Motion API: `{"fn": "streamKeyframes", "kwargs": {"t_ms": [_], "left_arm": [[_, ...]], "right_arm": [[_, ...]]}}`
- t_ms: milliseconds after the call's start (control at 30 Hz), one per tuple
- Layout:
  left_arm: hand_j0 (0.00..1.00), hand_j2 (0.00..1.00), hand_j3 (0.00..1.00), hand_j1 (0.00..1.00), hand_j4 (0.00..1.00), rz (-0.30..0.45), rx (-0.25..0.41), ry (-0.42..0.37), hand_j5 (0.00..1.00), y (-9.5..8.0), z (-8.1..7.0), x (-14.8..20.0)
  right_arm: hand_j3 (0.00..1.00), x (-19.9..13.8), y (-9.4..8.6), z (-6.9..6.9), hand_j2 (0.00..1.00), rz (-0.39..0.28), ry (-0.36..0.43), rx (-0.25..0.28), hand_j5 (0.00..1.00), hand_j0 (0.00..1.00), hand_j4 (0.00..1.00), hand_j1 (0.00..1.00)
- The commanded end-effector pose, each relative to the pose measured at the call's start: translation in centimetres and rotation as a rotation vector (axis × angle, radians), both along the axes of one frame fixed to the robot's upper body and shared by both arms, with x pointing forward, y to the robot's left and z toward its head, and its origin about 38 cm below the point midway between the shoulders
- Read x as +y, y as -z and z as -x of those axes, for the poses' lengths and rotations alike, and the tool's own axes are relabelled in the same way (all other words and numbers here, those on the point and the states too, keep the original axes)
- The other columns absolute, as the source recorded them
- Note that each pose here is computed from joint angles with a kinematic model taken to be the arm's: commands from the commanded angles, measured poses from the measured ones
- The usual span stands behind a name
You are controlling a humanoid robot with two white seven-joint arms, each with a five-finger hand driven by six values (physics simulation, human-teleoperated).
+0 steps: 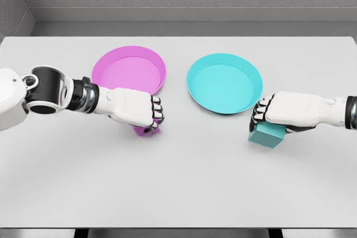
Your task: Place the blocks in the corresponding plates according to their colors
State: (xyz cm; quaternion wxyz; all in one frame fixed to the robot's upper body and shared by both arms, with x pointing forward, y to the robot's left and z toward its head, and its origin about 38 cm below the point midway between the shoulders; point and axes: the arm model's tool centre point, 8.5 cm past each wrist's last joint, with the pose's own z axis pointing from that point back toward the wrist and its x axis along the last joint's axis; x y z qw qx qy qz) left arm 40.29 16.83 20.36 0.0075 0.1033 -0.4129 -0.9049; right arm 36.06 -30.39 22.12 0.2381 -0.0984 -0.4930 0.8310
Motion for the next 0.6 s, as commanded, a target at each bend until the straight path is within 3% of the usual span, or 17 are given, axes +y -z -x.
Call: {"fn": "streamKeyframes", "kwargs": {"t_ms": [0,433,567], "left_arm": [[0.35,0.35,0.35,0.35,0.35,0.021,-0.016,-0.013,0.35,-0.9,-0.4,0.2],[0.35,0.35,0.35,0.35,0.35,0.064,-0.09,-0.03,0.35,-4.3,-1.7,0.2],[0.35,0.35,0.35,0.35,0.35,0.055,-0.099,-0.137,0.35,-4.6,-4.4,2.6]], "right_arm": [[0.57,-0.3,0.0,-0.2,0.57,-0.003,0.014,0.005,0.57,0.57,0.57,0.57],[0.57,-0.1,-1.8,-2.1,0.57,-0.025,0.028,-0.045,0.57,0.57,0.57,0.57],[0.57,-0.1,-2.0,-3.5,0.57,-0.034,0.047,-0.053,0.57,0.57,0.57,0.57]]}}
